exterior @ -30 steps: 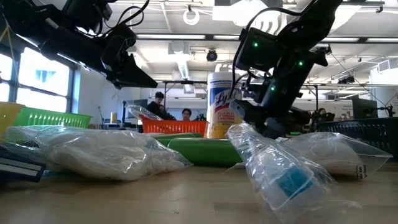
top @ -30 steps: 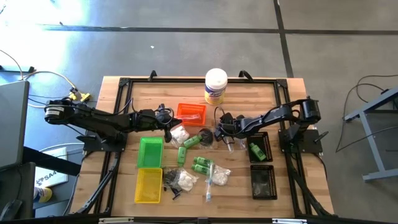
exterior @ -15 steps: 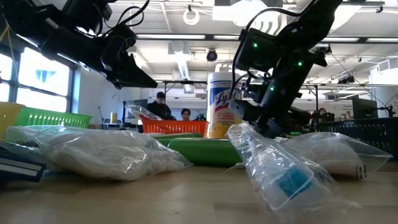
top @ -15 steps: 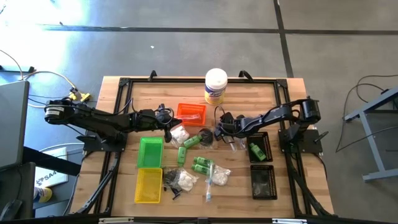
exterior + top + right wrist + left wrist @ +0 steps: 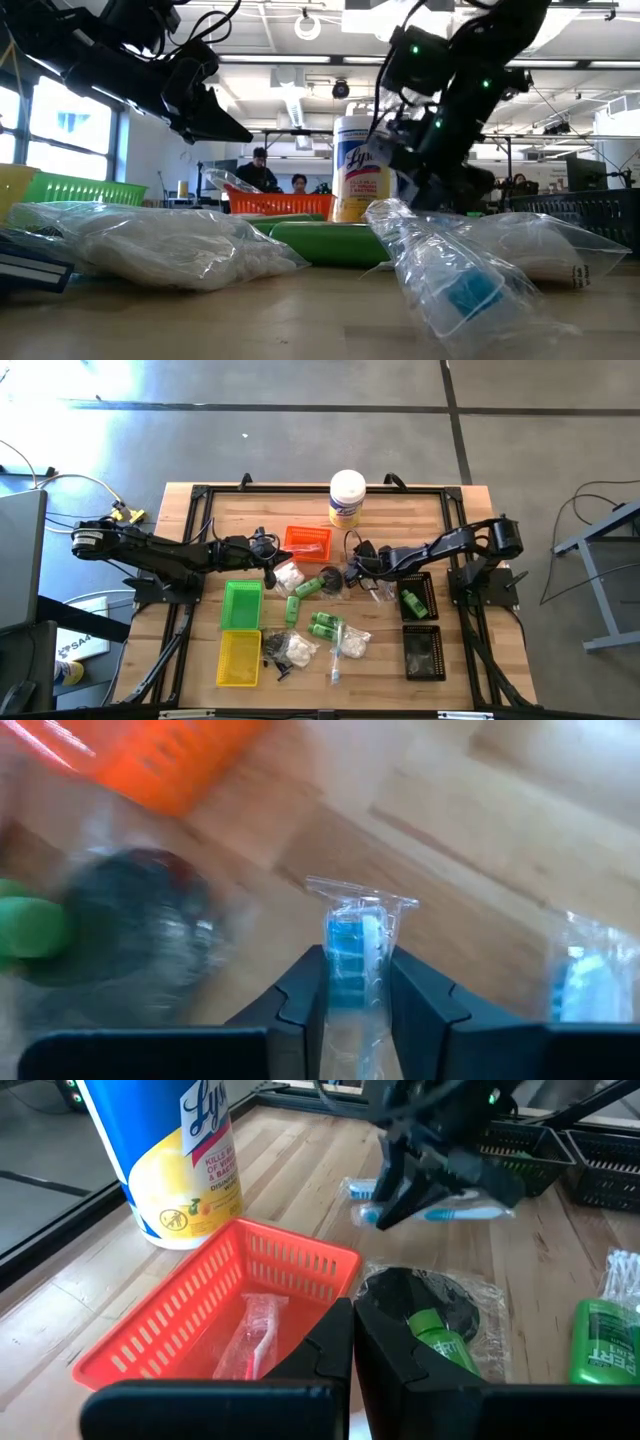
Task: Pick & Place Travel size toiletries
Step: Put the blue toothbrush into the green bin
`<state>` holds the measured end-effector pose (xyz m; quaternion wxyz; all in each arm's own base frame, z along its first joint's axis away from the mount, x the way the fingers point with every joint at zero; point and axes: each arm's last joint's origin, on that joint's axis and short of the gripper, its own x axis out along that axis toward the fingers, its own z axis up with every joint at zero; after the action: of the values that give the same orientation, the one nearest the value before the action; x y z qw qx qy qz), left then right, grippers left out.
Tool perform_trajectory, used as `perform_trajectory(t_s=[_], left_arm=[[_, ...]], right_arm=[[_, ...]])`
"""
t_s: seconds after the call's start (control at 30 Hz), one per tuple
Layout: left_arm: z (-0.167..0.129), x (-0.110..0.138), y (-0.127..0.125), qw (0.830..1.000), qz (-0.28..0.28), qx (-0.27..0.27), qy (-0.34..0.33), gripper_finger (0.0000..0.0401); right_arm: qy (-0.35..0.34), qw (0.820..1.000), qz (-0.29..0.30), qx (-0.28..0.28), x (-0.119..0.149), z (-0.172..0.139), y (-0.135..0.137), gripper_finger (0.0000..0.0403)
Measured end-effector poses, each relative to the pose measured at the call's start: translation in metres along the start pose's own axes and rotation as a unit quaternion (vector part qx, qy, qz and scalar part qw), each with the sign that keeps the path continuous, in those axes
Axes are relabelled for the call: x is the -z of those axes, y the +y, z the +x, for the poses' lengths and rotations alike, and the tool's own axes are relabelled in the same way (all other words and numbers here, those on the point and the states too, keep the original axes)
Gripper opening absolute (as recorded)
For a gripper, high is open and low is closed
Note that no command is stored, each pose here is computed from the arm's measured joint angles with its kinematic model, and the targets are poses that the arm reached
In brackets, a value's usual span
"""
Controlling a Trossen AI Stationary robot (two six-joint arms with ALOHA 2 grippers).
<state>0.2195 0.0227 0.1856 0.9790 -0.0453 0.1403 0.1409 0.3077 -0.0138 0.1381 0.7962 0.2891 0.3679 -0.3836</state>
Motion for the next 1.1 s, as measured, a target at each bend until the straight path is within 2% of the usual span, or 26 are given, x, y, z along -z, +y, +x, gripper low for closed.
perform_trajectory(t_s=[0.27, 0.53, 0.63, 0.9, 1.03, 1.1], left_arm=[[0.000, 0.000, 0.000, 1.000, 0.000, 0.000, 0.000, 0.0007], [0.001, 0.001, -0.001, 1.000, 0.001, 0.016, 0.006, 0.0018], [0.001, 0.000, -0.001, 1.000, 0.000, 0.016, 0.002, 0.0047], [0.000, -0.012, -0.002, 0.998, -0.026, 0.025, -0.059, 0.0170], [-0.001, -0.016, -0.003, 0.996, -0.034, 0.028, -0.080, 0.0203], [-0.001, -0.015, -0.003, 0.995, -0.060, 0.031, -0.079, 0.0210]], right_arm=[[-0.047, 0.996, -0.028, -0.075, -0.024, -0.038, 0.003, 0.0079], [-0.136, 0.974, -0.074, -0.164, -0.052, -0.073, 0.007, 0.0078], [-0.154, 0.965, -0.088, -0.193, -0.060, -0.081, 0.006, 0.0076], [-0.181, 0.949, -0.112, -0.231, -0.071, -0.088, 0.005, 0.0077], [-0.184, 0.940, -0.131, -0.257, -0.072, -0.090, 0.007, 0.0075], [-0.188, 0.934, -0.132, -0.274, -0.073, -0.092, 0.009, 0.0076]])
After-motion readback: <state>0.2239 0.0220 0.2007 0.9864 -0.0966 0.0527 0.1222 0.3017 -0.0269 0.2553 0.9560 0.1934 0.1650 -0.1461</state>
